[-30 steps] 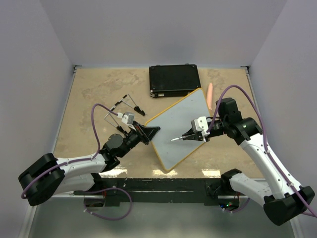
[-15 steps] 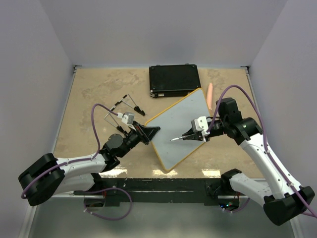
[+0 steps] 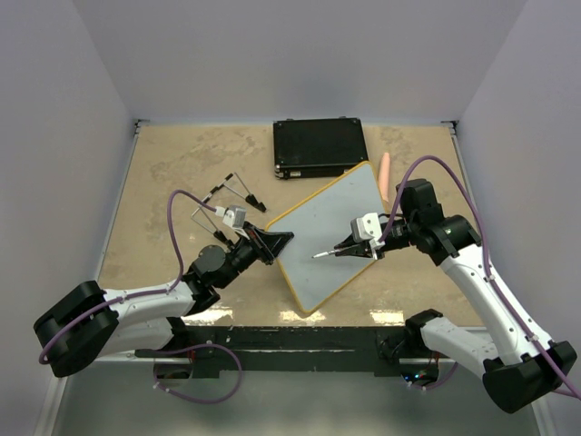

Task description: Write a sentence on the whiteboard

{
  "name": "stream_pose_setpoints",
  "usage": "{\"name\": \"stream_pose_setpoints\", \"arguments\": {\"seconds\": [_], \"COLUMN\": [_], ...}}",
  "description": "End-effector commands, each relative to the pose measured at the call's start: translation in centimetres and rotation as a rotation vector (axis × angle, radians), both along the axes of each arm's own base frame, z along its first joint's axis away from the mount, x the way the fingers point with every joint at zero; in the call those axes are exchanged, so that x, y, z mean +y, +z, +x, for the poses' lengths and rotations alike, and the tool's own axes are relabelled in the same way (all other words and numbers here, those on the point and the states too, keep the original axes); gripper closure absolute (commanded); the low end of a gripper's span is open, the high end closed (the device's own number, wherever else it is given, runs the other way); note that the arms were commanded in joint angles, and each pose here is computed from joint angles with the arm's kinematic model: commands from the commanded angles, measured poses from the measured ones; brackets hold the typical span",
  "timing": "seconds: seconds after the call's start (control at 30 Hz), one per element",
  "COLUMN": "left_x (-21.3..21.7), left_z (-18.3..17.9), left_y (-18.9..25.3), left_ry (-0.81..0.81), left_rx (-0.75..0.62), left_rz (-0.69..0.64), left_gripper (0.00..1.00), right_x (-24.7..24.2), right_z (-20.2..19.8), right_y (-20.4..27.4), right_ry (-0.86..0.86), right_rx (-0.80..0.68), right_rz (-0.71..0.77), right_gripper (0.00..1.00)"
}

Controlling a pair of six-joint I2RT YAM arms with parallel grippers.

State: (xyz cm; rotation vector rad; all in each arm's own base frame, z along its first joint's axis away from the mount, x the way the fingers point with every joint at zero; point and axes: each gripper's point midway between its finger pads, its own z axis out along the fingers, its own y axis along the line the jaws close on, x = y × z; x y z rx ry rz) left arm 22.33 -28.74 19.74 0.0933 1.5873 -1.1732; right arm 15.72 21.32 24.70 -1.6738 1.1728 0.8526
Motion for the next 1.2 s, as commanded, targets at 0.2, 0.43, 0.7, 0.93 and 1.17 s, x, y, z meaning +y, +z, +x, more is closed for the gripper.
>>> {"name": "stream_pose_setpoints", "arguments": {"seconds": [0.2, 0.43, 0.7, 0.93, 1.17], "left_x": [-0.06, -0.08, 0.01, 0.01, 0.05], "left_z": [-0.3, -0.32, -0.27, -0.22, -0.16], "left_y": [-0.79, -0.75, -0.85, -0.87, -1.04], "left_ry": [-0.019, -0.02, -0.016, -0.014, -0.008], "left_rx": [-0.029, -0.03, -0.027, -0.027, -0.021], "left_rz": [0.059, 0.058, 0.057, 0.059, 0.063], "left_gripper": [1.0, 1.0, 1.0, 1.0, 1.0], "right_x": [0.0, 0.0, 0.0, 0.04, 0.15], "right_z": [0.01, -0.04, 0.0, 0.02, 0.16], "right_y": [0.51, 0.54, 0.4, 0.44, 0.3], "right_ry": [-0.003, -0.002, -0.003, -0.001, -0.001], "right_rx": [-0.023, -0.021, -0.019, -0.023, -0.014], "right_rz": [0.015, 0.015, 0.013, 0.015, 0.019], "right_gripper": [1.0, 1.0, 1.0, 1.0, 1.0]}}
